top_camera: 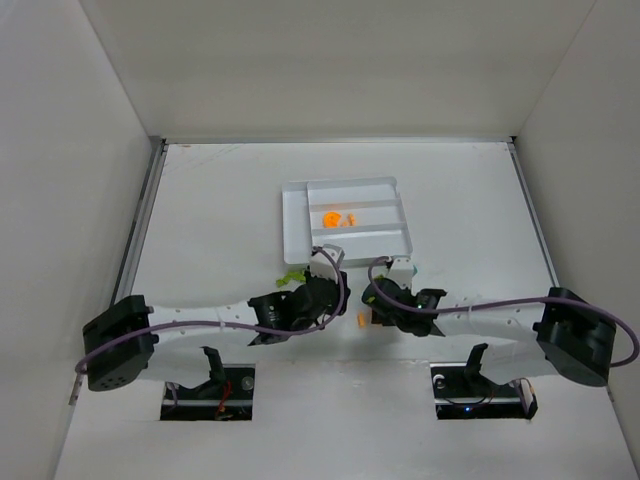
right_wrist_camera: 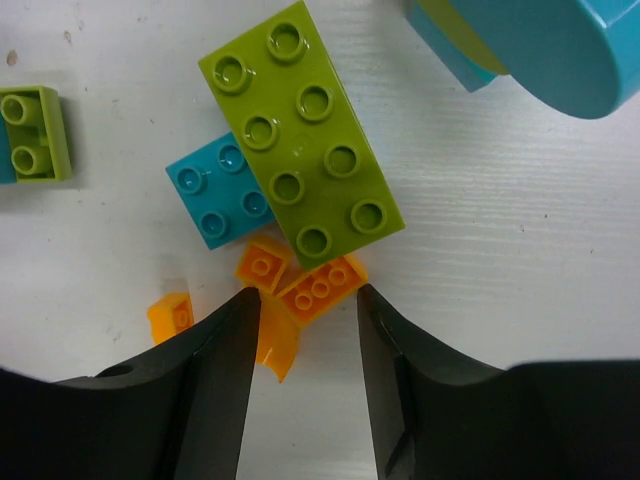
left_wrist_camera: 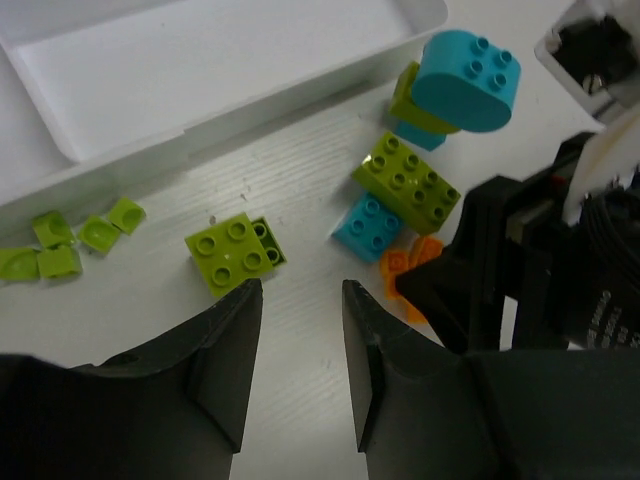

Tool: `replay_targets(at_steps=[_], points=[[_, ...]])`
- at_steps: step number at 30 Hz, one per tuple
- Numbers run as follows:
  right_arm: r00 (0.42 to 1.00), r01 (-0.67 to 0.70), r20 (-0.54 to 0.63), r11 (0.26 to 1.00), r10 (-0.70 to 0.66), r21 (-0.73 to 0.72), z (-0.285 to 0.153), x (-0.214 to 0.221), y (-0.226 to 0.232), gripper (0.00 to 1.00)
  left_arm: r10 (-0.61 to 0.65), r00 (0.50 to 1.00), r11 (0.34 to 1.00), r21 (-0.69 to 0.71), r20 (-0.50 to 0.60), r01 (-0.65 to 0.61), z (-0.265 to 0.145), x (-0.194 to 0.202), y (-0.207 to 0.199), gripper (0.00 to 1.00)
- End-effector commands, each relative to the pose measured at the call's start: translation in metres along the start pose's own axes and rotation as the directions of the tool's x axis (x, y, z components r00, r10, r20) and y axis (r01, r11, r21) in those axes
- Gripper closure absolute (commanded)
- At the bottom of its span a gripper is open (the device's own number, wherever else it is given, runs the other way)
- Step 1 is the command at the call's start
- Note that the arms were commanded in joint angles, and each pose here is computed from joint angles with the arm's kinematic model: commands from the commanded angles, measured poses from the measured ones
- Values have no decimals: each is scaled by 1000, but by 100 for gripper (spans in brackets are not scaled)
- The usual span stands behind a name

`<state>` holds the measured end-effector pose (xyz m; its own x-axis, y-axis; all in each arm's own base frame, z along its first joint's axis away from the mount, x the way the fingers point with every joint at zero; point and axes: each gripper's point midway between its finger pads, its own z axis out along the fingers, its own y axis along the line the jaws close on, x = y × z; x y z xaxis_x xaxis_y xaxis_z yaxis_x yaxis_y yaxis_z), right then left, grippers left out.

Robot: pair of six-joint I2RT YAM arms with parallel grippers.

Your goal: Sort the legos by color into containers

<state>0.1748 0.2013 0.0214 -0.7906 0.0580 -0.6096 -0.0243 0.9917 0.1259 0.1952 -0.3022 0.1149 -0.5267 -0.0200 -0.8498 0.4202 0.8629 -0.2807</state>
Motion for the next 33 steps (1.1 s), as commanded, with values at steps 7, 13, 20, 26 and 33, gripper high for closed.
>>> replay_targets(at_steps=[7,13,20,26,33], points=[[997,-18,75,1000,17,13,8,-24,15,62,6,999,1000,-10,-33,-6,-6,31,-9,63],[998,13,62,1000,-12,-14,0,-15,24,76,20,999,1000,-12,-39,-21,-9,42,-11,63],[999,1,46,998,2,-57,-22,-4,26,80,16,998,1000,-4,-62,-17,-13,54,-13,63],[998,-24,58,996,29,-86,-33,-7,21,81,4,997,1000,-14,-76,-5,-13,67,-17,63],[1000,-11,18,996,12,-93,-23,6,26,55,-14,998,1000,-12,-65,13,-11,63,-20,63]])
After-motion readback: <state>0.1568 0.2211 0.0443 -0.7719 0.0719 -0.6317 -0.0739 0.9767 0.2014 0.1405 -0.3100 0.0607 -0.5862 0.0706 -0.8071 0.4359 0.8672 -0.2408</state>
